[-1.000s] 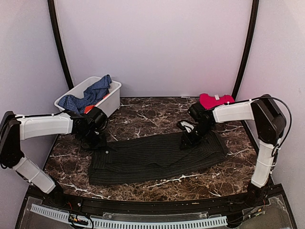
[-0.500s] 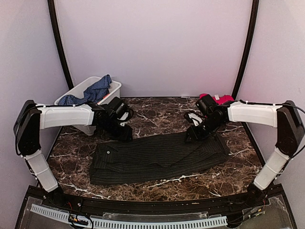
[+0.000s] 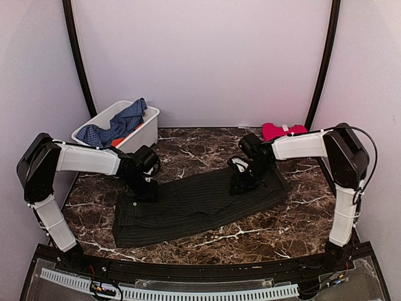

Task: Fold and stack the mixed laundry pile
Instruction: Rotate the rectangle-folded shirt at the center of the board.

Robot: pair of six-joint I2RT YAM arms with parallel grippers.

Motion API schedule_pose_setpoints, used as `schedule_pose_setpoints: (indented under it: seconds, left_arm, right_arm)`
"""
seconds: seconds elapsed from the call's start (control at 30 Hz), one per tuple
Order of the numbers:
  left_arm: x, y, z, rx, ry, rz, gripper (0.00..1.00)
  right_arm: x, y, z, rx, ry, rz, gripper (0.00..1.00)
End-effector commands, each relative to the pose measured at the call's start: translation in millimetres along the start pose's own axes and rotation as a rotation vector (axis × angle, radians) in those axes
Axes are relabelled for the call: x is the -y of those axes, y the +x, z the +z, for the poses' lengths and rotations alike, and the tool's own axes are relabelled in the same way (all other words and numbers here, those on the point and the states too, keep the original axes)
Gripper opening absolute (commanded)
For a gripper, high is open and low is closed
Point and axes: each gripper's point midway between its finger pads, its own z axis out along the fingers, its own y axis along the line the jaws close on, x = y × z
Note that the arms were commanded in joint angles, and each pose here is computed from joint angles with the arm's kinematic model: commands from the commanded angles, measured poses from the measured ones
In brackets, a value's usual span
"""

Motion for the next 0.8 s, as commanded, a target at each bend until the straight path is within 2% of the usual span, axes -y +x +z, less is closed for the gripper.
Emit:
schedule_pose_setpoints:
  seconds: [0.0, 0.13, 0.2, 0.27, 0.33, 0.4, 0.47, 0.57, 0.67, 0.77]
  left_arm:
    - [-42.2, 35.1, 1.5, -0.083, -0.08, -0.158, 0.44]
    - [-50.9, 37.7, -14.4, -0.044, -0.065, -0.23, 0.44]
    - [-36.5, 36.7, -21.7, -0.031, 0.016, -0.212, 0.44]
    - [0.3, 31.3, -31.9, -0.006, 0.147, -0.11, 0.46]
    - [25.7, 28.5, -43.5, 0.012, 0.159, 0.012, 0.49]
    - [41.6, 20.4, -54.4, 0.037, 0.133, 0.106, 0.52]
    - [47.7, 7.2, -63.4, 0.085, 0.108, 0.149, 0.54]
    - [51.2, -13.0, -75.3, 0.157, 0.082, 0.189, 0.56]
    - [51.9, -19.6, -65.7, 0.146, 0.042, 0.246, 0.56]
    - [51.2, -21.0, -52.5, 0.119, 0.007, 0.279, 0.54]
  right_arm:
    - [18.1, -29.3, 37.2, -0.056, 0.089, -0.067, 0.39]
    - [13.3, -91.7, 48.5, -0.01, 0.105, -0.145, 0.38]
    - [15.9, -123.1, 52.7, 0.03, 0.141, -0.181, 0.38]
    - [17.5, -149.6, 49.1, 0.063, 0.177, -0.21, 0.38]
    - [14.9, -165.3, 36.2, 0.09, 0.197, -0.228, 0.39]
    - [1.4, -181.2, -0.7, 0.176, 0.205, -0.244, 0.4]
    - [-15.6, -184.7, -36.6, 0.275, 0.167, -0.255, 0.44]
    - [-26.0, -165.9, -65.8, 0.367, 0.111, -0.245, 0.49]
    - [-1.7, -154.8, -75.5, 0.386, 0.123, -0.167, 0.47]
    - [29.0, -147.2, -62.8, 0.356, 0.134, -0.089, 0.4]
